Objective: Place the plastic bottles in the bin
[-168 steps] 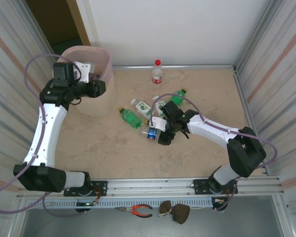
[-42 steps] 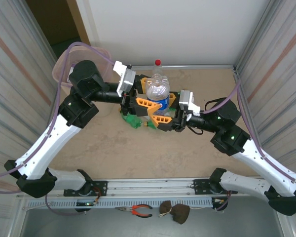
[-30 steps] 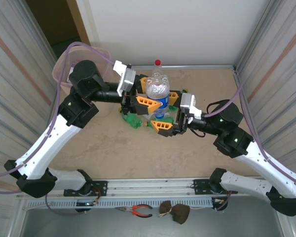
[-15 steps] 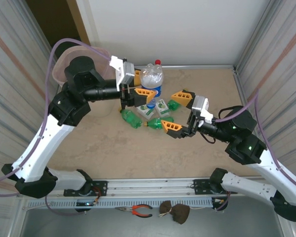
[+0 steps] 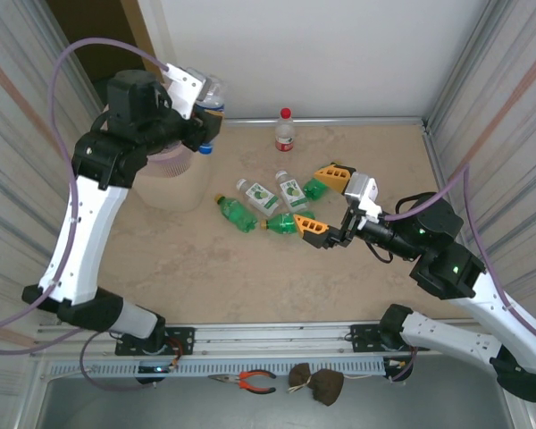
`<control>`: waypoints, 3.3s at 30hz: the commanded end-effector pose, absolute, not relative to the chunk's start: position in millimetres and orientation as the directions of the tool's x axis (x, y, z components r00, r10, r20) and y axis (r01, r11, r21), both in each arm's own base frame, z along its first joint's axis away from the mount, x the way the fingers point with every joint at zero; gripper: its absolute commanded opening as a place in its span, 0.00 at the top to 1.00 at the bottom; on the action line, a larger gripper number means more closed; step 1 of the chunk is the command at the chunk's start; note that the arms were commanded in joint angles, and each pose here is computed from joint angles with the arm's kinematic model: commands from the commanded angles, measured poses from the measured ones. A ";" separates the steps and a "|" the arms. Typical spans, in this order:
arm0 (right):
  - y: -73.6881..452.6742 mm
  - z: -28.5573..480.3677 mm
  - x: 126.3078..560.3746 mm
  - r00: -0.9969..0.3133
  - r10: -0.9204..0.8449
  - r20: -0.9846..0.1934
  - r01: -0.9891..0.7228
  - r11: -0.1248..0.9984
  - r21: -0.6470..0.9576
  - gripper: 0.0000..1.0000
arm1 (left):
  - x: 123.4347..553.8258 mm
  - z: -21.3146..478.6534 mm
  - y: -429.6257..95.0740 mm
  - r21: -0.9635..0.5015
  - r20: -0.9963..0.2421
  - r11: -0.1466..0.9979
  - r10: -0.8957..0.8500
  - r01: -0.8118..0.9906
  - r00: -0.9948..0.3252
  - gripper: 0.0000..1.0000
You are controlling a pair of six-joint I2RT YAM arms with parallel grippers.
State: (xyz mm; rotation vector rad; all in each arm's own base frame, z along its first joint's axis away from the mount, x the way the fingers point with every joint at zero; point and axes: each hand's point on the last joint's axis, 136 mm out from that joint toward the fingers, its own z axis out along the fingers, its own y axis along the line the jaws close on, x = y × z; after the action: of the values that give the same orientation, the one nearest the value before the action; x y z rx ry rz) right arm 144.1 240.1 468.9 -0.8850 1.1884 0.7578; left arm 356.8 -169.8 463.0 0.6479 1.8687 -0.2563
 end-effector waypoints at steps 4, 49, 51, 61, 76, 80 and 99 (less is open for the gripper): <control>237.8 475.7 142.6 0.250 0.030 -0.968 -0.857 0.472 -0.207 0.16 | 395.8 440.3 -93.1 0.198 -0.840 0.914 0.344 0.353 -0.420 0.53; 254.0 465.6 151.4 0.267 -0.020 -0.963 -0.858 0.450 -0.248 0.15 | 471.1 225.6 3.7 0.236 -0.356 0.935 0.336 0.264 -0.872 0.37; 253.1 467.9 152.8 0.267 -0.019 -0.964 -0.854 0.459 -0.246 0.15 | 471.3 239.8 -1.5 0.230 -0.393 0.937 0.338 0.265 -0.855 0.33; 250.0 474.2 153.3 0.272 -0.016 -0.962 -0.846 0.473 -0.247 0.15 | 458.1 306.0 -18.3 0.224 -0.531 0.942 0.333 0.251 -0.779 0.24; 244.1 472.6 180.0 0.207 -0.056 -0.977 -0.787 0.584 -0.200 0.15 | 438.4 344.0 -34.4 0.219 -0.598 0.938 0.346 0.267 -0.723 0.25; 237.6 466.2 199.8 0.131 -0.065 -0.989 -0.749 0.647 -0.141 0.15 | 432.6 355.8 -38.4 0.203 -0.629 0.942 0.336 0.268 -0.701 0.27; 178.8 356.3 330.6 -0.429 0.021 -0.903 -0.460 0.855 0.239 0.21 | 379.0 415.0 -92.7 -0.067 -0.810 0.913 0.185 0.401 -0.556 0.30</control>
State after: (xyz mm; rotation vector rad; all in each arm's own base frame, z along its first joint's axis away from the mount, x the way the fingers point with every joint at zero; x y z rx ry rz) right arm 324.9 184.8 362.9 -0.3828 1.8825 0.5351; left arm 389.8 -73.6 401.6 0.4125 2.2252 -0.1721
